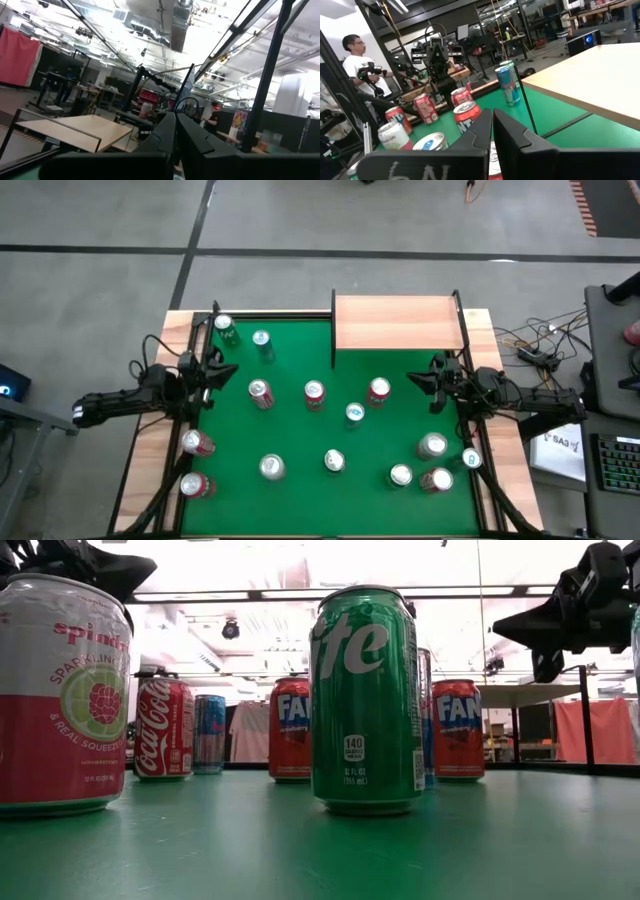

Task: Place canned beverage on shelf
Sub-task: Put the top left red soda can on the shelf

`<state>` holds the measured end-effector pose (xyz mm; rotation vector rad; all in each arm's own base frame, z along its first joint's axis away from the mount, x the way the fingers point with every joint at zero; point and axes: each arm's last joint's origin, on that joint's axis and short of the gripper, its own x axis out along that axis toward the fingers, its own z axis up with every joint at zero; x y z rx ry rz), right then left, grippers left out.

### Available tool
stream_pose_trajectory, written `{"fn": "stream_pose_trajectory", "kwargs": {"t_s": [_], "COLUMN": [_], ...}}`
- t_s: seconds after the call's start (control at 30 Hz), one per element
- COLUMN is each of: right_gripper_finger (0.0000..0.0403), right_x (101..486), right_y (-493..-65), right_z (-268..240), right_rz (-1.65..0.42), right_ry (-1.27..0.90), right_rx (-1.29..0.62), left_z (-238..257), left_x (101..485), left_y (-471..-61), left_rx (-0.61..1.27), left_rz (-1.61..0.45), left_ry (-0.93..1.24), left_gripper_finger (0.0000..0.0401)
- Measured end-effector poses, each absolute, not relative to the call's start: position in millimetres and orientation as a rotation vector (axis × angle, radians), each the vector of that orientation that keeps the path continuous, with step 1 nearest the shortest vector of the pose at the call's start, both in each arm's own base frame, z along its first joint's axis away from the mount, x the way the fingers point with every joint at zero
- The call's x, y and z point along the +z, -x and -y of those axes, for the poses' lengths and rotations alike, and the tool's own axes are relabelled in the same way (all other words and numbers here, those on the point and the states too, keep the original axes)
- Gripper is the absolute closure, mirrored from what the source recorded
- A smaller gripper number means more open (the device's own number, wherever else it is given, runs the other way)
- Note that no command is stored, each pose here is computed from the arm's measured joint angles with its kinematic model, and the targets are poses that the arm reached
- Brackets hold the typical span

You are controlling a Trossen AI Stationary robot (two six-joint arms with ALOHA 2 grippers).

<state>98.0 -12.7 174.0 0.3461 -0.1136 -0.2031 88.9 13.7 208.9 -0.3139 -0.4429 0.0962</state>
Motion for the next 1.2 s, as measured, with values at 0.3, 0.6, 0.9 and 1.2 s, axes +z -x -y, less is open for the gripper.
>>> {"fn": "stream_pose_trajectory", "kwargs": {"t_s": [0.3,0.6,0.9,1.2], "right_gripper_finger": [0.0394,0.0394,0.0394,0.0394], "right_x": [204,225,254,286], "right_y": [-94,-114,-169,-214], "right_z": [13,15,20,24], "right_rz": [0.418,0.305,0.05,-0.236], "right_ry": [-0.276,-0.205,-0.104,-0.102], "right_rx": [-0.19,-0.22,-0.25,-0.263], "left_z": [-15,-16,-17,-17], "left_x": [204,198,196,199], "left_y": [-95,-104,-107,-106], "left_rx": [0.137,0.146,0.142,0.144], "left_rz": [0.377,0.301,0.282,0.311], "left_ry": [0.232,0.256,0.312,0.261], "left_gripper_finger": [0.0401,0.0401,0.0401,0.0401]}}
